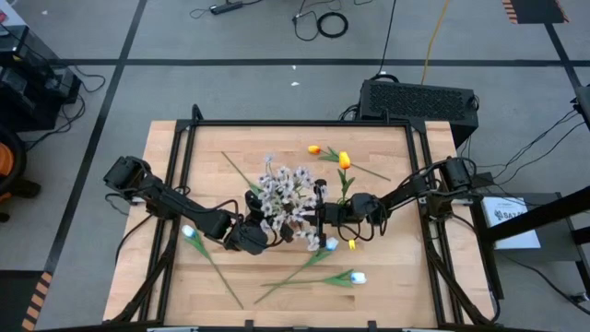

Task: Sort flowers into vase by color
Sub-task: Put the white flowers into the red vase

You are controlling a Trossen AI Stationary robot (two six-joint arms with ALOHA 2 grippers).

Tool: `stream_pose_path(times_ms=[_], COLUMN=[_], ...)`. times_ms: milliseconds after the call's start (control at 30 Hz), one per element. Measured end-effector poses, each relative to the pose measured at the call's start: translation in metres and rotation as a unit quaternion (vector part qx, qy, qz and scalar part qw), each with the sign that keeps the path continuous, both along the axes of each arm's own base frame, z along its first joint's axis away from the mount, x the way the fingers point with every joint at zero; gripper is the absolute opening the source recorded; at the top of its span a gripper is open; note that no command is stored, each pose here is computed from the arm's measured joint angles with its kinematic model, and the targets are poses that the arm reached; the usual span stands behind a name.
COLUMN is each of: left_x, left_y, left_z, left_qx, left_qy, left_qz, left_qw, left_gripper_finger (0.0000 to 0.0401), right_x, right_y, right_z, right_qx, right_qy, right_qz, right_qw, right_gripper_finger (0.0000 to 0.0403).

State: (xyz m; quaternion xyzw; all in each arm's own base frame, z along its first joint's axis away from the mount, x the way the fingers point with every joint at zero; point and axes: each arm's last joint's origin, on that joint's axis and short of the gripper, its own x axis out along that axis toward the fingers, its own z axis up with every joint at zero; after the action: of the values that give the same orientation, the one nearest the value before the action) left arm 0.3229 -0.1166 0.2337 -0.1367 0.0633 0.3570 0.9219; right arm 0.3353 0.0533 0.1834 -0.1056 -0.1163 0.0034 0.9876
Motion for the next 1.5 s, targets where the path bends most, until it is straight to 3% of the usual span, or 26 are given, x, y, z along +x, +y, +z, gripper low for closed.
stream_pose_path(times_ms=[600, 800, 1500], left_x=[-0.001, -0.001, -0.002], left_y=[0.000, 0.000, 0.000], left_z=[-0.003, -0.003, -0.004], left_qx=[0.014, 0.018, 0.024], left_qy=[0.026, 0.030, 0.047], left_qz=[-0.009, -0.010, -0.020], left_qw=[1.000, 0.999, 0.998], left_gripper_finger=[0.0074, 0.0074, 0.0074], right_x=[0.002, 0.002, -0.005], right_y=[0.000, -0.002, 0.004], right_z=[-0.014, -0.016, -0.010], right_qx=[0.010, 0.026, 0.062], right_qy=[0.075, 0.082, 0.139], right_qz=[-0.013, -0.045, -0.066], right_qw=[0.997, 0.995, 0.986], right_gripper_finger=[0.0010, 0.0046, 0.0193])
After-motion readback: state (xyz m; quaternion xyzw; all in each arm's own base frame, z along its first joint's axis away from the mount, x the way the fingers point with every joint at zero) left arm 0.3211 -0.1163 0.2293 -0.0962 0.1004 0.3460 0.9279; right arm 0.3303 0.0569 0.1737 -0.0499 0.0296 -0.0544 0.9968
